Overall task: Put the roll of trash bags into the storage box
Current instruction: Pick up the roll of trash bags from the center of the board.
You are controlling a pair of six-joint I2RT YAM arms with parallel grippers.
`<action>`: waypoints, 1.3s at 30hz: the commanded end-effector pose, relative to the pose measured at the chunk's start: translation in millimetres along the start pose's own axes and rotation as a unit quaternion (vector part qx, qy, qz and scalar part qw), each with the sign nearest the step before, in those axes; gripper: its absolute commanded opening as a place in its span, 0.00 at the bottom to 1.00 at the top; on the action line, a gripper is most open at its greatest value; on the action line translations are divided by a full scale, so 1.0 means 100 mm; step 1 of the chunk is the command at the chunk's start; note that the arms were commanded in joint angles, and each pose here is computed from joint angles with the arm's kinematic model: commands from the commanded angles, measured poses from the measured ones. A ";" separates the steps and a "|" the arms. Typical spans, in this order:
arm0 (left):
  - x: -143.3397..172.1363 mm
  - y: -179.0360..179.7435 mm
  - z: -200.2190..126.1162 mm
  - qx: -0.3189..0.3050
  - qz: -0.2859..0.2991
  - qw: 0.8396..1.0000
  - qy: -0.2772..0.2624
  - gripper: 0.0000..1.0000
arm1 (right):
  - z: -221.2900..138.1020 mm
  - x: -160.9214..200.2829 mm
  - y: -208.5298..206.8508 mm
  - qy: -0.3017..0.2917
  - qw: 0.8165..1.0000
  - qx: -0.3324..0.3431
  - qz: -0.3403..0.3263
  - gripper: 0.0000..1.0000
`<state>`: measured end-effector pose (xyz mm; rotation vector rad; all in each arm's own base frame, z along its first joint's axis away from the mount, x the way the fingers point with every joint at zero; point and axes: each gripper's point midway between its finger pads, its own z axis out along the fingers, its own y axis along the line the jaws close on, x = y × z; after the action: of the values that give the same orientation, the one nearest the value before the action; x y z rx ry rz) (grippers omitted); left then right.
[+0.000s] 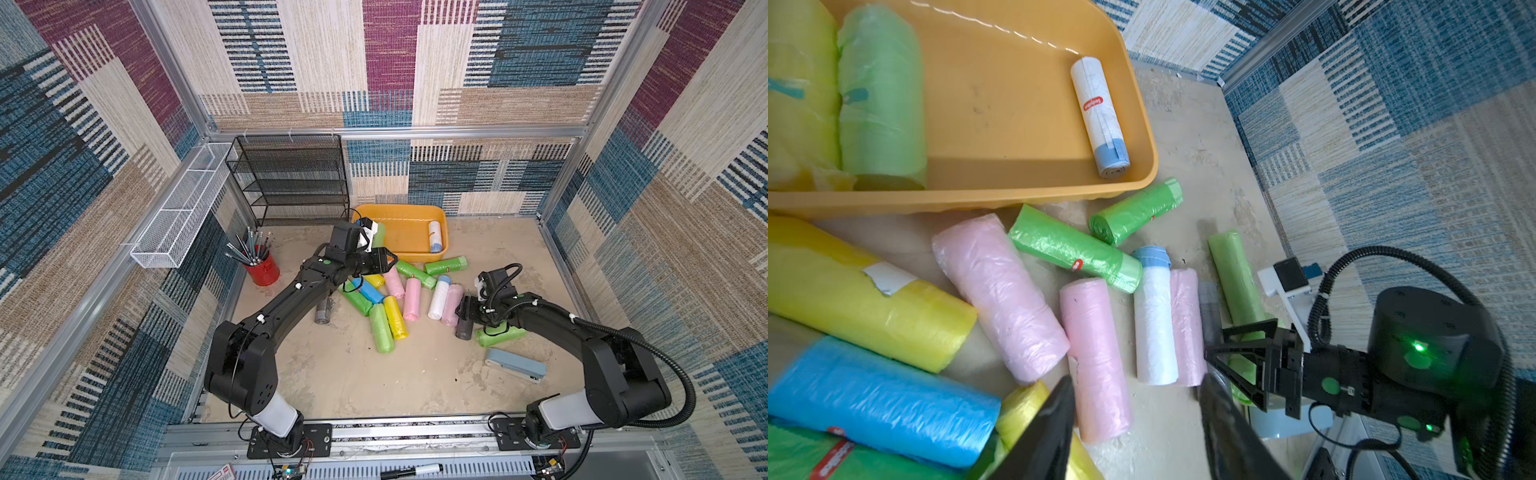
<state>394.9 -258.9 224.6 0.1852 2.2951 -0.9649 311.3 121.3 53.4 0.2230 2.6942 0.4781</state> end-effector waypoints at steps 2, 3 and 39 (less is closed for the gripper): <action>0.04 -0.12 -0.05 0.028 -0.015 0.999 0.011 0.51 | 0.00 -0.02 -0.05 -0.010 1.000 0.011 0.007 0.72; 0.05 -0.12 -0.07 0.028 -0.015 0.999 0.011 0.52 | -0.01 -0.03 -0.05 -0.012 1.000 0.011 0.007 0.72; 0.05 -0.11 -0.33 0.004 0.008 1.000 -0.019 0.86 | 0.22 -0.08 -0.21 0.007 0.998 0.061 0.004 0.51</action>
<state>371.6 -247.1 243.9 0.1535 2.2658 -0.9855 322.9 111.1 29.2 0.2541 2.7463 0.3559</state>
